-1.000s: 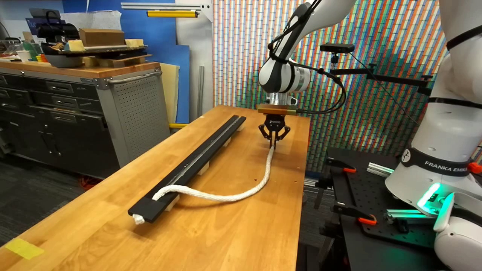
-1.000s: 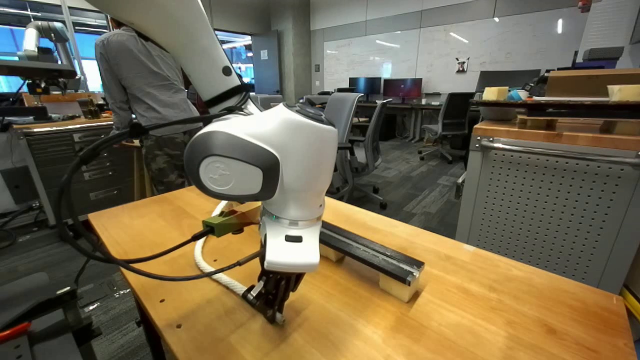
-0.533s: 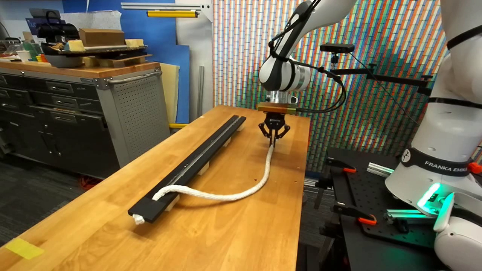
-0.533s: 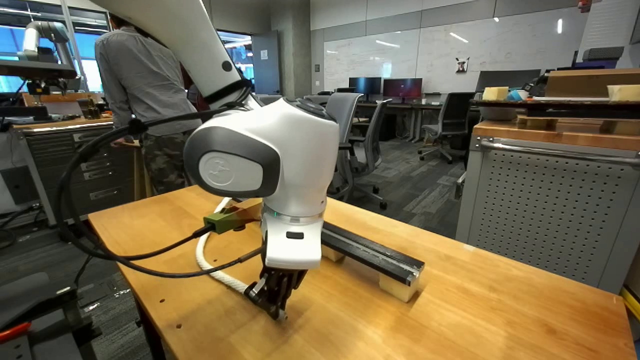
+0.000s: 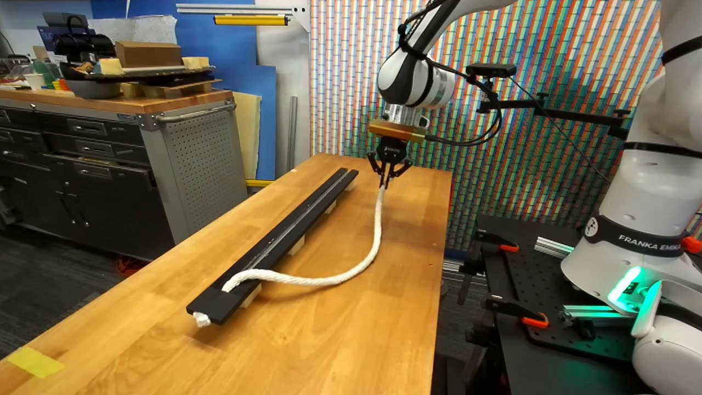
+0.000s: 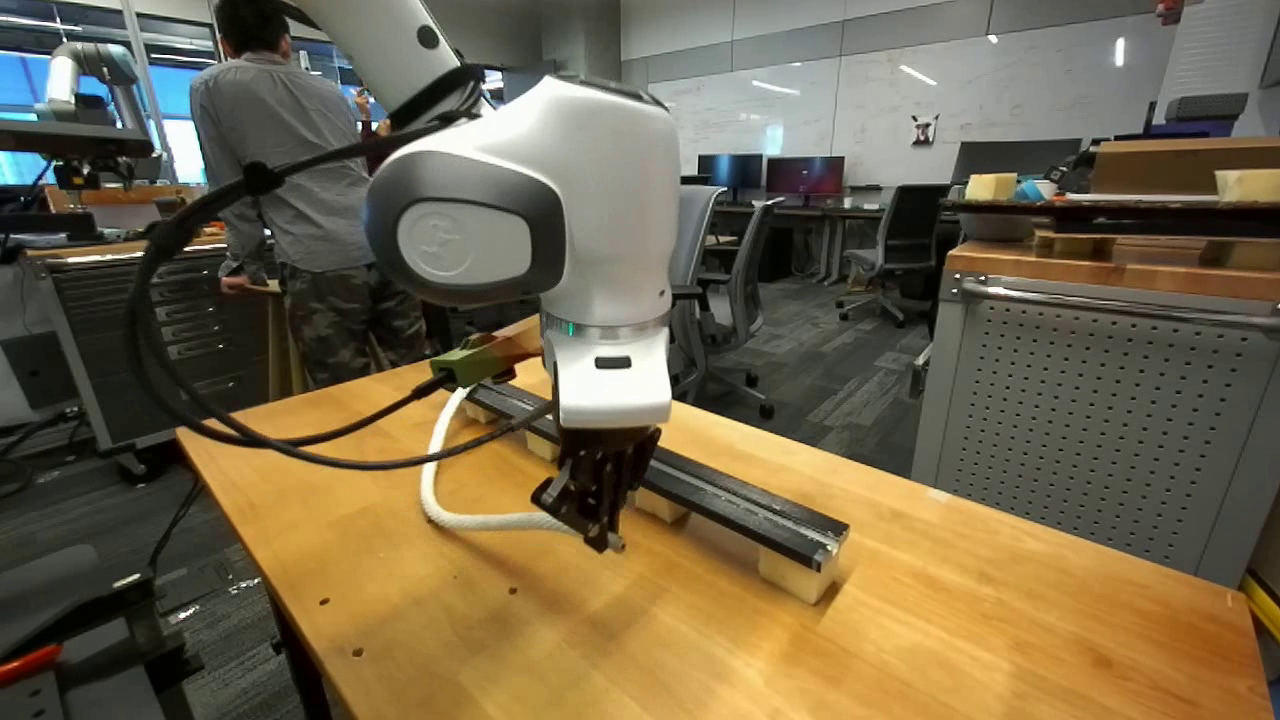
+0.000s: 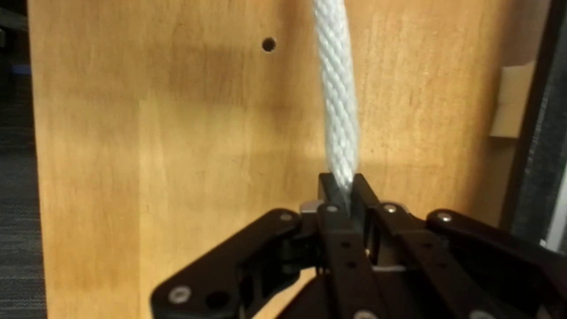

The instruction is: Put the rope in the groove on the black object

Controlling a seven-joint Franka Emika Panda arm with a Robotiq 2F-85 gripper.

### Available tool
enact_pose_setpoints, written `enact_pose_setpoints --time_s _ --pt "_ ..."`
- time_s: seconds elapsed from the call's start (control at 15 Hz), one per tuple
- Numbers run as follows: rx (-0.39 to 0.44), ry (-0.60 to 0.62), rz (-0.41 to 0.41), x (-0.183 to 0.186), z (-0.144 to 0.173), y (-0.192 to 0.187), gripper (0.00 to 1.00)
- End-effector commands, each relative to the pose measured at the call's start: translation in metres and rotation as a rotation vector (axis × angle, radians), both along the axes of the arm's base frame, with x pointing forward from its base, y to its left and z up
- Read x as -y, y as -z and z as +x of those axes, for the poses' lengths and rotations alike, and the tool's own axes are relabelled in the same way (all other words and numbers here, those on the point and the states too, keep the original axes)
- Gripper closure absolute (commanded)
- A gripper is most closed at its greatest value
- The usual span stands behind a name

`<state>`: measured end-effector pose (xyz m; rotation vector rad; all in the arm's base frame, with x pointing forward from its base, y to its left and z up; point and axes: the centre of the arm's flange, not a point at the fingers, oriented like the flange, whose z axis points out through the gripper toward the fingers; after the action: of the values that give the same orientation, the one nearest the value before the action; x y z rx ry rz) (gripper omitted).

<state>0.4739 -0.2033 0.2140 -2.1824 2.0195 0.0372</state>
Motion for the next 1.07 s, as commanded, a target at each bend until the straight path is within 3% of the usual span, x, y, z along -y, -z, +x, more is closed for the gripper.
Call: enact_pose_setpoints --time_s 0.0,0.33,1.0 --pt "0.101 0.057 -0.091 -0.003 0.012 -0.045 0.97" --pt "0.219 0.120 -0.210 0.002 0.034 -0.093 0.97" --pt "0.313 0.191 -0.272 0.027 0.075 -0.143 0.97"
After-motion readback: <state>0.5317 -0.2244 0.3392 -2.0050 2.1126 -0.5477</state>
